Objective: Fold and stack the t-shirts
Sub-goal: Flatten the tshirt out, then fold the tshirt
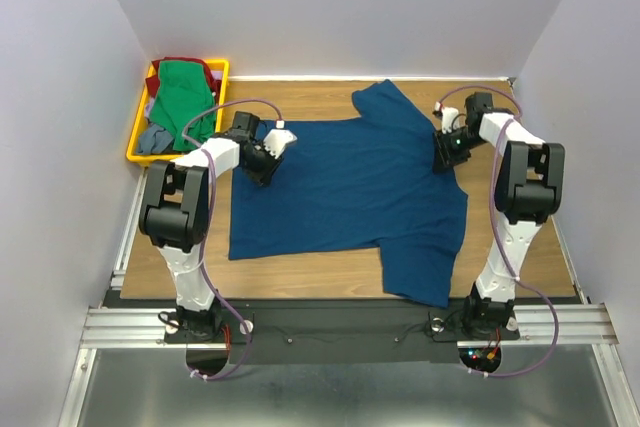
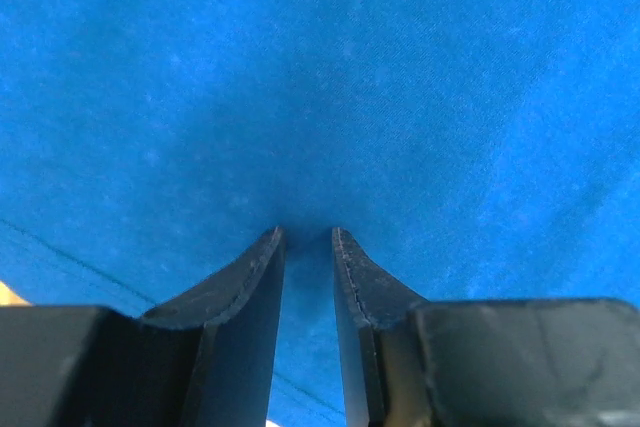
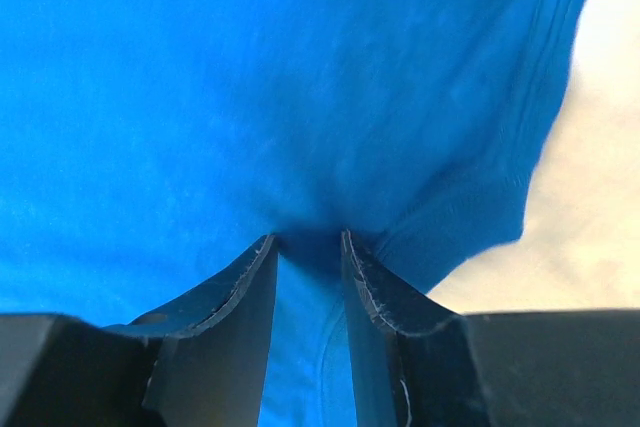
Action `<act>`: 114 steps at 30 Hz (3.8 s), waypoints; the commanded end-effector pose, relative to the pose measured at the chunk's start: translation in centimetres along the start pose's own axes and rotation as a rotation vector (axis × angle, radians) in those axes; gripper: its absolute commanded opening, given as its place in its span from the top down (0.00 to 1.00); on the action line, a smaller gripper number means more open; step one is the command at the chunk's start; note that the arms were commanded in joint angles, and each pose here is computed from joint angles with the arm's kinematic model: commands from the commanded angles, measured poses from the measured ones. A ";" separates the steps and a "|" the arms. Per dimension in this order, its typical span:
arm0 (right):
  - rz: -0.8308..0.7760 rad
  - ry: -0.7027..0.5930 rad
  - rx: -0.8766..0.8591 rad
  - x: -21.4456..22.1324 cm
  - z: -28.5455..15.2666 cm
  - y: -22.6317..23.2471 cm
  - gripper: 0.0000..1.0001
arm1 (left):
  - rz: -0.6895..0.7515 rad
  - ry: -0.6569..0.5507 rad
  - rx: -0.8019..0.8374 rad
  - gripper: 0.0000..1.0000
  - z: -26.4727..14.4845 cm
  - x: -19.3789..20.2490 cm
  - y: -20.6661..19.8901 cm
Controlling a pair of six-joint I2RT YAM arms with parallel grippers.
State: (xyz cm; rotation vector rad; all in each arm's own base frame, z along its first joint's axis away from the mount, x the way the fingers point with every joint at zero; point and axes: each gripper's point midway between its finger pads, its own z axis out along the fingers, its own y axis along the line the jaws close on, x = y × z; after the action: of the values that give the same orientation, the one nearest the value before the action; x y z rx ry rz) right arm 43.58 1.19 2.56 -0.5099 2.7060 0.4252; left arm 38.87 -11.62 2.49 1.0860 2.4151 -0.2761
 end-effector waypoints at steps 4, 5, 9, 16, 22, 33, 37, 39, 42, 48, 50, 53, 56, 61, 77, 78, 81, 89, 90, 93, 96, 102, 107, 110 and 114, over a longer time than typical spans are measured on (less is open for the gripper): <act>-0.029 0.229 0.004 10.2 -0.5 2.1 0.61 | -0.001 0.069 0.043 0.67 -0.8 4.4 -2.6; -0.035 0.226 0.004 10.3 -0.9 2.3 0.61 | 0.000 0.070 0.068 0.67 -1.0 4.7 -3.3; -0.052 0.118 0.022 6.6 -3.2 2.3 0.54 | 0.020 0.074 0.145 0.67 -2.7 4.9 -5.1; 0.051 -0.239 -0.081 -8.7 -6.2 1.2 0.31 | 0.013 -0.231 0.080 0.59 -7.5 -7.6 0.8; 0.161 -0.385 -0.066 -17.1 -3.8 -2.6 0.29 | -0.054 -0.404 -0.057 0.57 -8.9 -14.0 6.8; 0.262 -0.617 0.105 -24.0 3.7 -5.7 0.27 | -0.161 -0.410 -0.062 0.57 -7.2 -12.8 10.2; 0.212 -0.645 0.166 -24.9 5.6 -6.3 0.27 | -0.170 -0.391 -0.064 0.57 -6.9 -11.5 10.2; 0.158 -0.631 0.174 -25.3 7.1 -4.4 0.28 | -0.171 -0.390 -0.065 0.57 -7.0 -11.3 10.1; 0.115 -0.599 0.202 -24.7 8.8 -3.9 0.28 | -0.162 -0.383 -0.068 0.57 -7.0 -11.0 10.1; 0.119 -0.542 0.185 -22.9 11.3 -3.6 0.30 | -0.142 -0.367 -0.089 0.57 -7.1 -10.4 10.2; 0.075 -0.528 0.191 -22.6 11.6 -3.5 0.33 | -0.133 -0.363 -0.097 0.57 -7.2 -10.3 10.2; 0.035 -0.503 0.197 -22.2 12.3 -3.0 0.40 | -0.137 -0.353 -0.111 0.57 -7.1 -9.9 10.6; -0.026 -0.467 0.210 -21.6 13.0 -2.3 0.43 | -0.152 -0.344 -0.122 0.57 -7.0 -9.4 11.2; -0.097 -0.397 0.213 -19.9 14.4 -1.0 0.47 | -0.174 -0.333 -0.123 0.57 -6.8 -8.7 11.8; -0.162 -0.381 0.261 -19.9 10.7 -2.1 0.99 | -0.203 -0.279 -0.124 0.57 -4.6 -8.0 13.4; -0.146 -0.405 0.274 -20.6 9.7 -2.8 0.99 | -0.204 -0.283 -0.125 0.57 -4.6 -8.2 13.5; -0.119 -0.482 0.297 -22.8 6.7 -3.8 0.99 | -0.207 -0.287 -0.129 0.58 -4.2 -8.6 14.1; -0.106 -0.591 0.320 -25.6 2.7 -4.2 0.99 | -0.206 -0.290 -0.131 0.58 -3.8 -8.9 14.6; -0.106 -0.599 0.314 -25.8 2.6 -4.0 0.99 | -0.204 -0.291 -0.130 0.58 -3.8 -8.9 14.6; -0.095 -0.617 0.307 -26.2 2.3 -3.9 0.99 | -0.205 -0.292 -0.143 0.58 -3.7 -8.9 14.9; -0.085 -0.637 0.284 -26.6 1.7 -3.3 0.99 | -0.211 -0.277 -0.156 0.58 -3.0 -8.7 15.3; -0.080 -0.691 0.243 -28.0 -0.2 -2.0 0.99 | -0.228 -0.244 -0.200 0.57 -1.6 -8.5 16.8; -0.081 -0.729 0.224 -28.9 -2.0 -1.2 0.99 | -0.205 -0.232 -0.246 0.55 -1.6 -8.6 18.1; -0.087 -0.747 0.215 -29.3 -2.9 -0.6 1.00 | -0.177 -0.219 -0.249 0.53 -1.7 -8.6 18.3; -0.092 -0.769 0.225 -29.8 -4.0 -0.5 0.99 | -0.153 -0.204 -0.254 0.53 -1.7 -8.4 18.6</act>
State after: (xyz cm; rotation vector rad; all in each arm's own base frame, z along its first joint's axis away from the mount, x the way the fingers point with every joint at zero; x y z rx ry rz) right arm 67.83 7.63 9.09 -0.3186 2.1133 0.2216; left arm 55.85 -4.38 5.84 0.6833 2.3368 -0.1686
